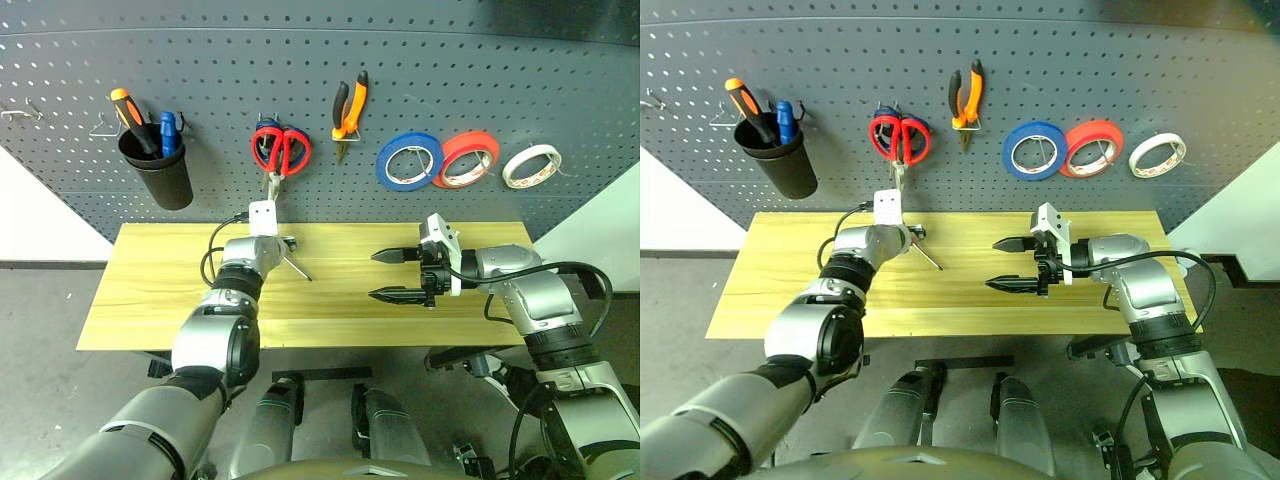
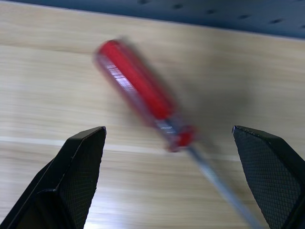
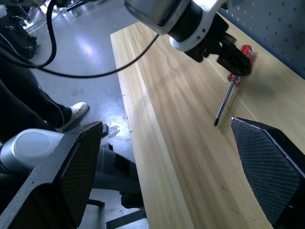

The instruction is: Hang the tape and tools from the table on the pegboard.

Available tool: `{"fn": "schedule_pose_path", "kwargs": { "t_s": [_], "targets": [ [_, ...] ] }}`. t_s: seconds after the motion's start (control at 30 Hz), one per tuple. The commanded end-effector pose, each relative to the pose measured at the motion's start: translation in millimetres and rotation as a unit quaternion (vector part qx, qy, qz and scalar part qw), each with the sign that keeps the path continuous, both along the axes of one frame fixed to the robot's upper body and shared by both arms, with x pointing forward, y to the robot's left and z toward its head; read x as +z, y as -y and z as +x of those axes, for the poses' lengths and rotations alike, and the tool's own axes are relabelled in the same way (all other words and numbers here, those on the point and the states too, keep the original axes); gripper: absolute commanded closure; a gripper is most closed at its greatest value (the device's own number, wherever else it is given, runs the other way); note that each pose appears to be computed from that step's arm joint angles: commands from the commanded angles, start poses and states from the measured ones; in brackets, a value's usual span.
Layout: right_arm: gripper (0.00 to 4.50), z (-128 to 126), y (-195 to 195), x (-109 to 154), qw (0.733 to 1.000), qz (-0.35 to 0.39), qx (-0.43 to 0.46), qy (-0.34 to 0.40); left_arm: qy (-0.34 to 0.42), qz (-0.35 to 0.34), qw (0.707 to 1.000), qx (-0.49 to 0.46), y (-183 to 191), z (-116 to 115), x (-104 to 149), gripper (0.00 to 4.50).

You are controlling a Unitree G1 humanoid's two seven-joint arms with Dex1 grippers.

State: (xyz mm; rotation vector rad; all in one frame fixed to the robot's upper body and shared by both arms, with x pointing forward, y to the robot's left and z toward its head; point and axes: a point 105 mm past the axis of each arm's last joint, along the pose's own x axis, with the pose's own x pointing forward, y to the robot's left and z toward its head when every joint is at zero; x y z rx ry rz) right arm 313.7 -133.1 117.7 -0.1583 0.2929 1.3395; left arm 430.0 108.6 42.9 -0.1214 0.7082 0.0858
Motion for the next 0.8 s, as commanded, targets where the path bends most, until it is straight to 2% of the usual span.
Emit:
{"fn": "schedule_pose_path", "kwargs": {
  "t_s": [0.03,0.43,0.8],
  "targets": [
    [0.00,0.5,-2.7,12.9,0.999,0.002,0.014,0.030,0.010,-0.005,1.000,0.027,0.7,1.6,2.5,0.04],
    [0.00,-1.3,4.9,17.3,0.999,-0.009,0.013,0.038,0.017,-0.004,0.994,0.104,-28.6,4.7,-6.9,0.04],
    [0.00,-6.8,10.9,12.7,0.999,-0.022,0.007,0.038,0.054,-0.013,0.991,0.120,-42.1,12.8,3.5,0.04]
  ]
}}
